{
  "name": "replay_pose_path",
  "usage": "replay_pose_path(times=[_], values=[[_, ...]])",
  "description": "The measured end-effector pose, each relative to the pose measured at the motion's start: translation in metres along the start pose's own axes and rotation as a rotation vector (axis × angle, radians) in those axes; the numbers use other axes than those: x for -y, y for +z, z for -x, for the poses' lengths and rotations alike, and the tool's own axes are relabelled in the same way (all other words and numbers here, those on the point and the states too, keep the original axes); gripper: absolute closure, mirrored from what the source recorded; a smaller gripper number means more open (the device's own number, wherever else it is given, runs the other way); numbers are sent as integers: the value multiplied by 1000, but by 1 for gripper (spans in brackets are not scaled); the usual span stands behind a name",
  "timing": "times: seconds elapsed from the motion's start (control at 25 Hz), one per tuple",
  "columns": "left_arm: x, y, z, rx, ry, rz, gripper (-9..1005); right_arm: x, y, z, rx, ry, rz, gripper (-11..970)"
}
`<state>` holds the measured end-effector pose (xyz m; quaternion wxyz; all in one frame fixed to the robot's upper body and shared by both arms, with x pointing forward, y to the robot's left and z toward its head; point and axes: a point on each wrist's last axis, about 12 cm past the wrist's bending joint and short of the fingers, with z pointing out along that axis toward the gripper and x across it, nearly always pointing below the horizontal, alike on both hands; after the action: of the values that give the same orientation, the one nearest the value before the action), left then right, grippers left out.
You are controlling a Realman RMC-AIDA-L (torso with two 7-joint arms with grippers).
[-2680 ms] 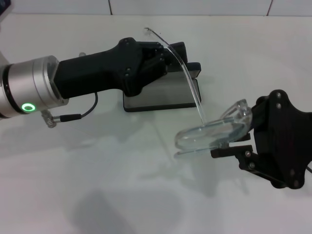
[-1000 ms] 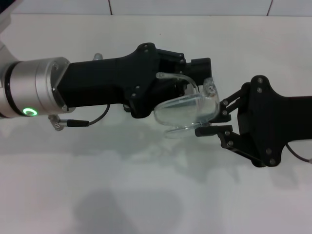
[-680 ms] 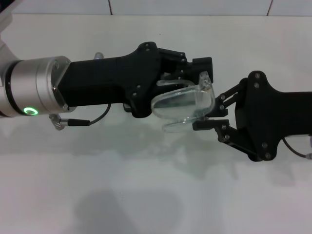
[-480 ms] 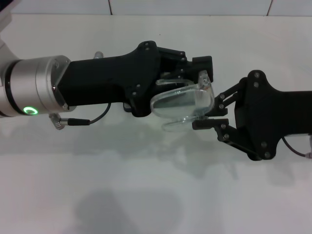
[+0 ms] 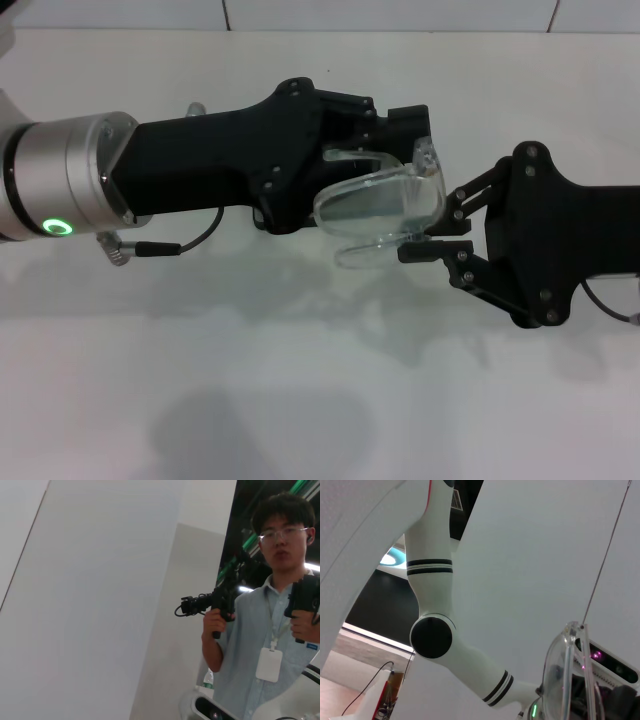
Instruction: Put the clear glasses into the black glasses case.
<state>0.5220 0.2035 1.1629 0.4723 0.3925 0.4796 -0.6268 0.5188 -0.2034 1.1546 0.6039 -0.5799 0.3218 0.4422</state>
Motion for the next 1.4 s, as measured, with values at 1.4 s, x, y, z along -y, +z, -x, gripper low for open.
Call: replay_pose_path(times=[1.4], values=[[5, -11, -3, 42, 3, 35, 946, -7, -2, 2, 45, 14, -8, 910]])
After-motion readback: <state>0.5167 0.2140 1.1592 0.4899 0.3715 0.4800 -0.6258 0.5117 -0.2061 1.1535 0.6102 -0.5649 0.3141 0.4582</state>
